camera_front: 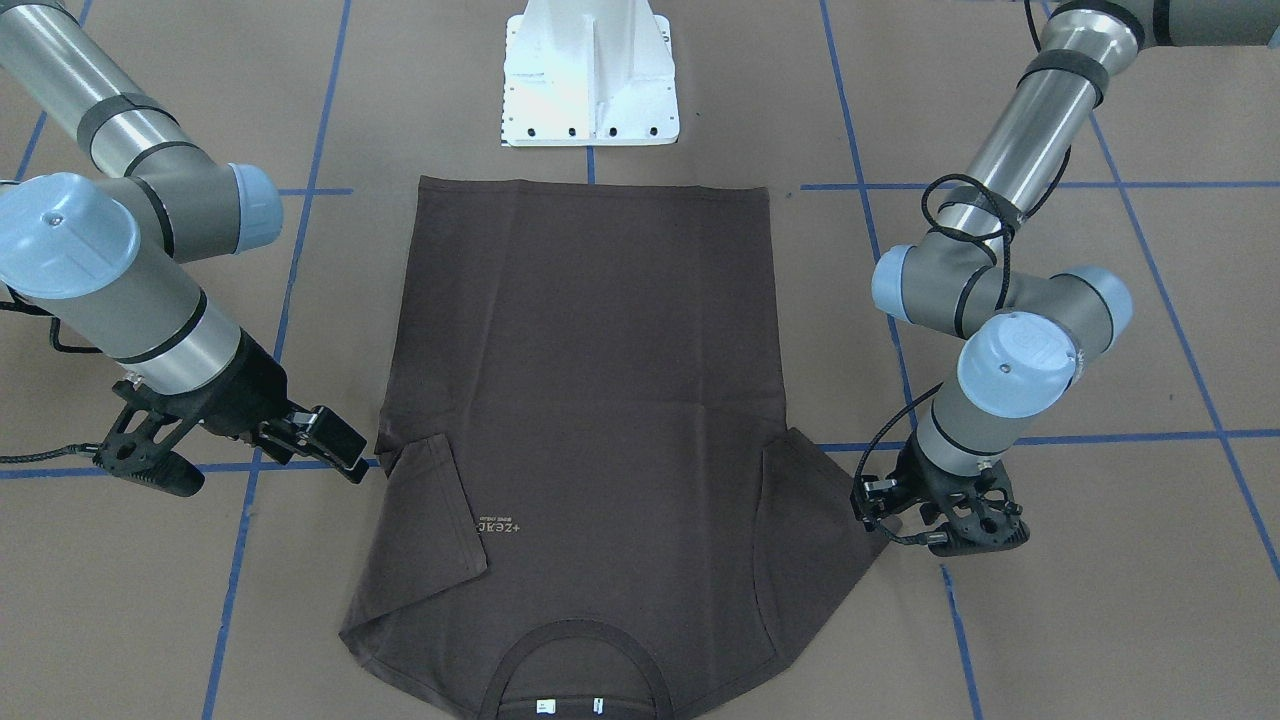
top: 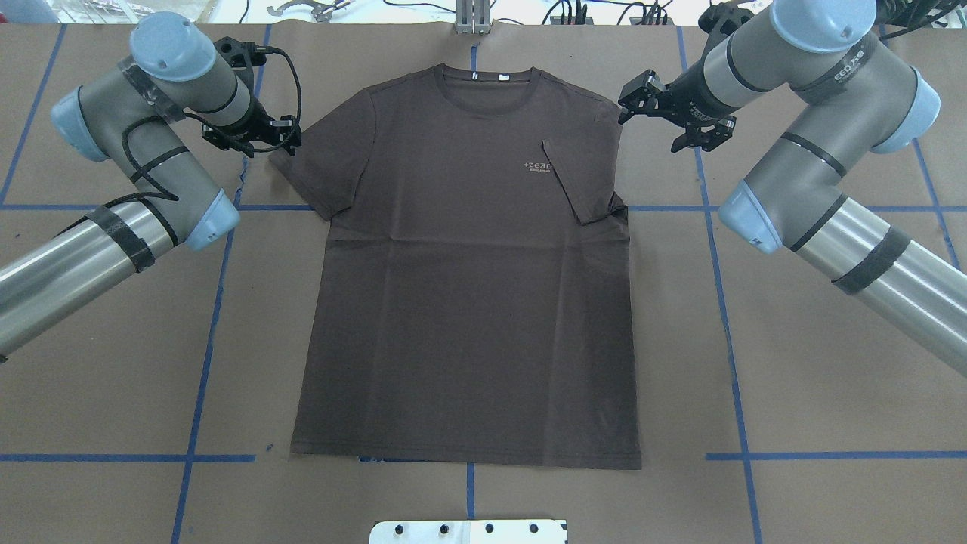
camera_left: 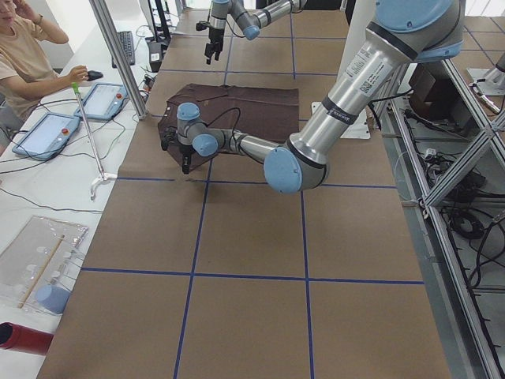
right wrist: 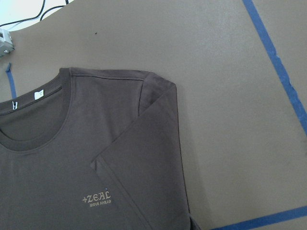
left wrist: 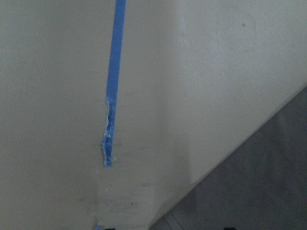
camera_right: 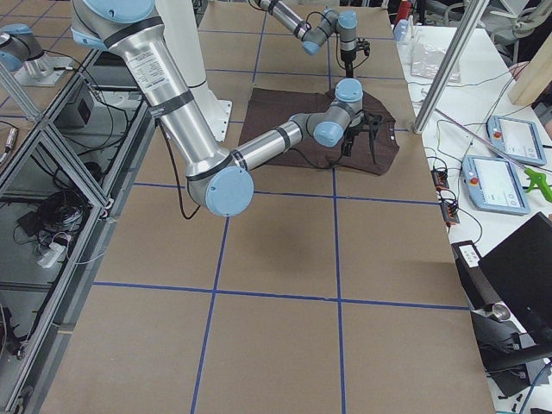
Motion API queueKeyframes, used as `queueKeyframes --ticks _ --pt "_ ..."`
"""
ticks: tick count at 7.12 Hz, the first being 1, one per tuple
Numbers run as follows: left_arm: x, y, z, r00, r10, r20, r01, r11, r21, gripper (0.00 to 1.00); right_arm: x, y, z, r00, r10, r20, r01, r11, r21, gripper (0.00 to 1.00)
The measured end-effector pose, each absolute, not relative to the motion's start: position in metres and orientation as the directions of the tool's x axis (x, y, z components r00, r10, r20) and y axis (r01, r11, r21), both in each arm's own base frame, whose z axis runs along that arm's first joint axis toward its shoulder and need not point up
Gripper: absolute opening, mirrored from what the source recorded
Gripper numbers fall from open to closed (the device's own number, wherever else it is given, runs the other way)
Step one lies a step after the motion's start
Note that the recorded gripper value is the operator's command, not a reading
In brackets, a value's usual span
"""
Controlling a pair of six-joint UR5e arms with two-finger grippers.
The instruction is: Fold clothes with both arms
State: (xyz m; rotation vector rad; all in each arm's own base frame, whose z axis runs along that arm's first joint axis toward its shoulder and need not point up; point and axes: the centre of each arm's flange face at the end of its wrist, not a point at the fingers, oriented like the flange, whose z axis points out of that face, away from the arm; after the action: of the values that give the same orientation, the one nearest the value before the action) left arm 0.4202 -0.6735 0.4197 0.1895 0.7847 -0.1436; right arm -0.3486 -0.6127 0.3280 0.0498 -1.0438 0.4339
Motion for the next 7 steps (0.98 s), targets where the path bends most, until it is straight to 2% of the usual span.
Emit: queueKeyframes --ticks 2,3,7 --pt "0.4247 -0.6719 0.4227 0.707 -0.057 -0.705 0.201 0.972 0.123 0.31 -0.3501 -0.6123 0.3289 0.428 0.324 0.844 -0.369 0.915 -0.164 1.0" --pt "0.4248 -0.672 0.4226 0.707 -0.057 -0.705 0.203 0.971 0.125 0.0 -0.3512 -0.6118 0.3299 0.43 0.324 0.843 -0.368 0.915 -0.165 1.0" --pt "0.4247 -0.6749 0.4155 0.694 -0.045 -0.719 0.201 0.971 0.133 0.0 -0.3581 -0.6082 0.3319 0.434 0.325 0.84 -0.36 0.918 -0.168 1.0"
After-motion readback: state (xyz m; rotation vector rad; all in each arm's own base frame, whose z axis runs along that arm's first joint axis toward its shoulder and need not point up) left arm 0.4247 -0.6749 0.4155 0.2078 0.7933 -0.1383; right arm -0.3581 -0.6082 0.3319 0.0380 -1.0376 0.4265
